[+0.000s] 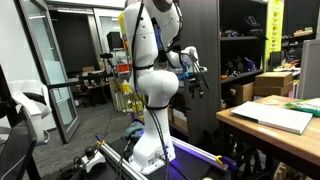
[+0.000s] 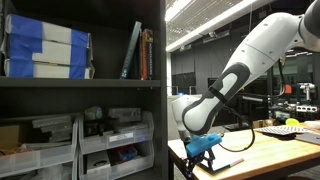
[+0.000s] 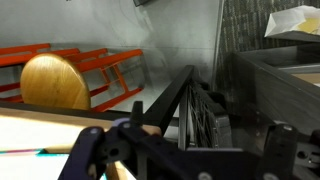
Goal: Close the book.
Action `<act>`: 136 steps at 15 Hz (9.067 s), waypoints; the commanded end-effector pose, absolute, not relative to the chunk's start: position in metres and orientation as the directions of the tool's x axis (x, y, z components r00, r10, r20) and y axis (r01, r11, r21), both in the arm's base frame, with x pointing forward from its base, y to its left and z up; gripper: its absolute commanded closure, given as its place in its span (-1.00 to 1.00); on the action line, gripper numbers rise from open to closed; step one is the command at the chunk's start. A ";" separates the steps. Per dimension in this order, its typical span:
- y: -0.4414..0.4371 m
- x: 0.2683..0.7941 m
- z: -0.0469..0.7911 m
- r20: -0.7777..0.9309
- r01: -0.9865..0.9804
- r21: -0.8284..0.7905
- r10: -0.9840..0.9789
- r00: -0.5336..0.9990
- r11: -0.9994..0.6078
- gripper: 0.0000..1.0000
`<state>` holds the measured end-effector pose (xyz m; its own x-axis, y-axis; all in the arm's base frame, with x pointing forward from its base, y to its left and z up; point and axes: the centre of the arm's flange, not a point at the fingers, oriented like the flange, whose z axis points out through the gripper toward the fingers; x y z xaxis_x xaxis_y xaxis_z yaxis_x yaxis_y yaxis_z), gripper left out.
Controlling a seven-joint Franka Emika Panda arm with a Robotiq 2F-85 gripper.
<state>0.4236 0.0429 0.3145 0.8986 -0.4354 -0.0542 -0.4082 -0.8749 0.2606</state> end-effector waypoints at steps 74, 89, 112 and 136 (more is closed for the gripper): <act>-0.114 0.500 0.267 0.214 -0.700 0.495 -0.709 0.672 -0.514 -1.00; -0.114 0.500 0.266 0.214 -0.700 0.496 -0.709 0.672 -0.514 -1.00; -0.112 0.551 0.276 0.280 -0.803 0.419 -0.781 0.559 -0.424 -1.00; -0.150 0.556 0.266 0.170 -0.694 0.509 -0.730 0.662 -0.510 -1.00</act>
<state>0.5583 -0.1483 0.2510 0.6607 -0.7145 0.2302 -0.7021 -0.4798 0.5261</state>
